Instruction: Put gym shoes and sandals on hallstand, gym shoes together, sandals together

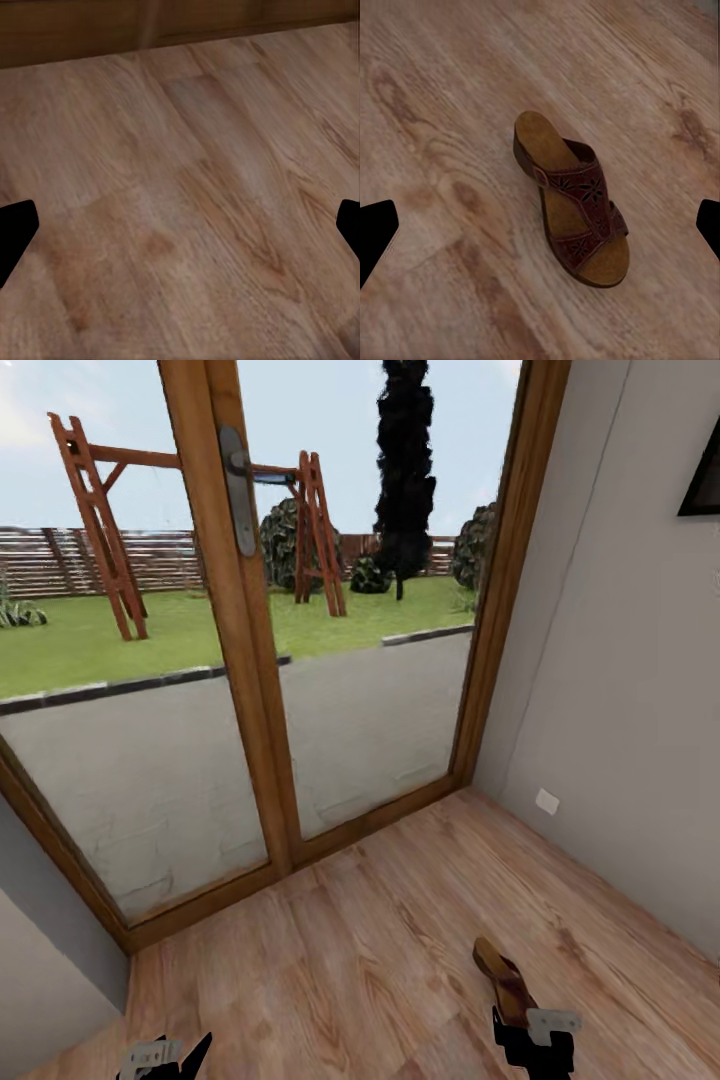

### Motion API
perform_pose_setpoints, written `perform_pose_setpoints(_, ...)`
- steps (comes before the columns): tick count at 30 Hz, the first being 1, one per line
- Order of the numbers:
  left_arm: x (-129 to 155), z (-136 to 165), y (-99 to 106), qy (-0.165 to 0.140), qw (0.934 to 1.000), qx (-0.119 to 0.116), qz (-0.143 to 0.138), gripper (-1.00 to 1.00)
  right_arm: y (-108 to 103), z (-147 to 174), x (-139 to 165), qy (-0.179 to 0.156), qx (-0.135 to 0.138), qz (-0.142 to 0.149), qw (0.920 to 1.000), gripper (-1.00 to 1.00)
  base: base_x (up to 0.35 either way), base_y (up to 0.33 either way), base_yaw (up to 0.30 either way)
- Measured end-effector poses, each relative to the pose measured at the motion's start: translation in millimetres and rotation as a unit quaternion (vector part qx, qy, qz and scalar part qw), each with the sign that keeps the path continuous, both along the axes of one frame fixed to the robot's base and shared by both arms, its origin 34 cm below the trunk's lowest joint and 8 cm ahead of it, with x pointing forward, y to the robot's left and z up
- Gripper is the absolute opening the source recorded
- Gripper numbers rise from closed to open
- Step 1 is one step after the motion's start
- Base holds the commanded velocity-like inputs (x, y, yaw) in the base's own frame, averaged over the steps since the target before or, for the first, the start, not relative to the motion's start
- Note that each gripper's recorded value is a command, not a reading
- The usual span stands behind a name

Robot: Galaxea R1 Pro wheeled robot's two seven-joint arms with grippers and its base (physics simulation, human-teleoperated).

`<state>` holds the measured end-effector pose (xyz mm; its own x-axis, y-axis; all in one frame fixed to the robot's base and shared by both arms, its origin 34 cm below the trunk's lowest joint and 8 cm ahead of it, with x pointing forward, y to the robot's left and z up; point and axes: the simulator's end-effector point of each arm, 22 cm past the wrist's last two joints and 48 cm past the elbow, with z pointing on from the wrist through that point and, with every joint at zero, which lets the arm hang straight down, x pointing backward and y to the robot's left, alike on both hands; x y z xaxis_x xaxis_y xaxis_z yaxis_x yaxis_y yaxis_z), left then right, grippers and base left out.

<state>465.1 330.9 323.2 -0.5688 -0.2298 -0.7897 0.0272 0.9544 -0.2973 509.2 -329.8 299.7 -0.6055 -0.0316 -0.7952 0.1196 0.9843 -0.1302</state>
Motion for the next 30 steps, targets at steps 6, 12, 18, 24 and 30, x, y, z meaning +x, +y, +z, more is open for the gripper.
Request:
perform_pose_setpoints(6,1.3,2.0,0.0,-0.003,1.0,0.0,0.0,1.0,-0.1,2.2,1.4,-0.003,0.0,0.0,1.0,1.0,0.288,0.206,-0.261)
perform_pose_setpoints(12,2.6,3.9,0.0,-0.006,1.0,0.0,0.0,1.0,-0.3,4.4,2.8,-0.005,0.0,0.0,1.0,1.0,0.311,0.15,-0.266)
perform_pose_setpoints(18,3.7,5.6,0.0,-0.008,1.0,0.0,0.0,1.0,-0.4,6.4,4.1,-0.008,-0.001,-0.001,1.0,1.0,0.32,0.125,-0.272)
perform_pose_setpoints(24,4.6,6.9,-0.1,-0.01,1.0,0.0,0.0,1.0,-0.5,7.9,5.0,-0.009,-0.001,-0.001,1.0,1.0,0.307,0.087,-0.282)
perform_pose_setpoints(30,5.1,7.6,-0.1,-0.011,0.9999,0.0,0.0,1.0,-0.5,8.7,5.7,-0.01,-0.001,-0.001,0.9999,1.0,0.174,0.028,-0.289)
